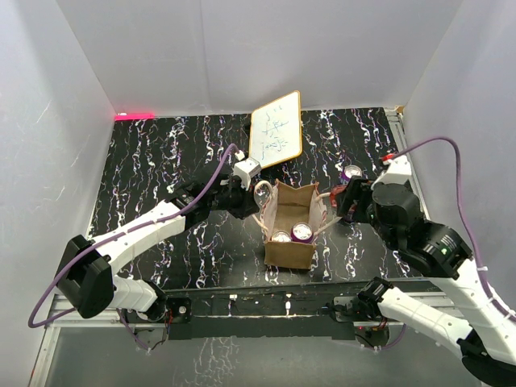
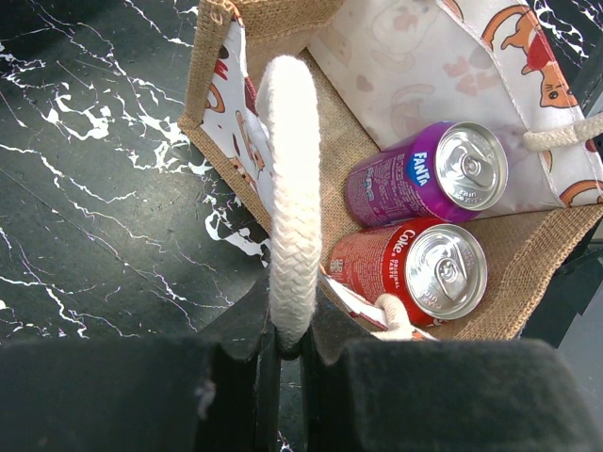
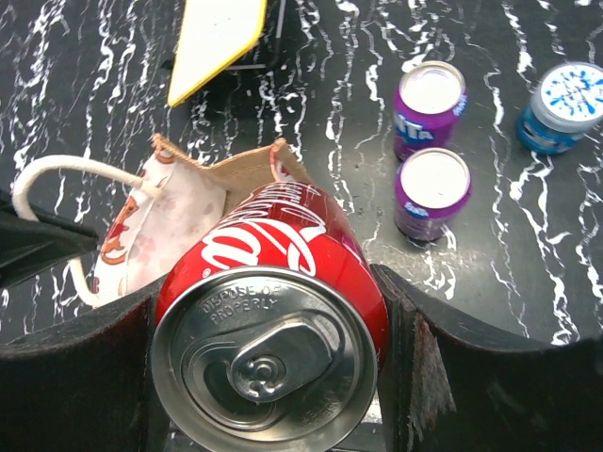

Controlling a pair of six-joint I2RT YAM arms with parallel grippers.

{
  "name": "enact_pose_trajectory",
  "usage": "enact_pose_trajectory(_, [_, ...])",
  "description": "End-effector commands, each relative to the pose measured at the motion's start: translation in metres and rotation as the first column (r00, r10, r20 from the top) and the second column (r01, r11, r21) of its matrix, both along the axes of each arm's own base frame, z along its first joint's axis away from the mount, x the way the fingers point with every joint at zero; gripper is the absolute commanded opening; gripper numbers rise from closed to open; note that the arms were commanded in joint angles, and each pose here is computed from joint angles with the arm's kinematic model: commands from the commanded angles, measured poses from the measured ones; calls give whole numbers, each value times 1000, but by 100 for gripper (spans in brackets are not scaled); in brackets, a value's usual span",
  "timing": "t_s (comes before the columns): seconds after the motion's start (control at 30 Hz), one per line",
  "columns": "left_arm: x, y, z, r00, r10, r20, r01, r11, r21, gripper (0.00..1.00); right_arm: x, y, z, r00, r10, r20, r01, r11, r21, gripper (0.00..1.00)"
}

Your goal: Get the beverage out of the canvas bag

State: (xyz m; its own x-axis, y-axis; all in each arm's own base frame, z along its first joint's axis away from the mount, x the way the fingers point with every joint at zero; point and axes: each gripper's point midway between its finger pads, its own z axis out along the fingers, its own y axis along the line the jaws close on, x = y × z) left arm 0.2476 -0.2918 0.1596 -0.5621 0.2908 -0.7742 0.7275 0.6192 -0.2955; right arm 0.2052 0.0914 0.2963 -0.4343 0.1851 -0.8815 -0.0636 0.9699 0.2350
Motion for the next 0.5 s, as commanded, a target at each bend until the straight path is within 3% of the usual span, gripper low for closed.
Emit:
enact_pose_trajectory(0.0, [4,0,5,1000,1,14,-1,1000,5,0,-3,-33,40,974,-201,108,185,973,141,8])
enact_pose_trajectory(0.47, [8,-1,4,1000,4,14,-5,1000,26,0,-18,-71,-51,854,-512,-95,521,838,163,7])
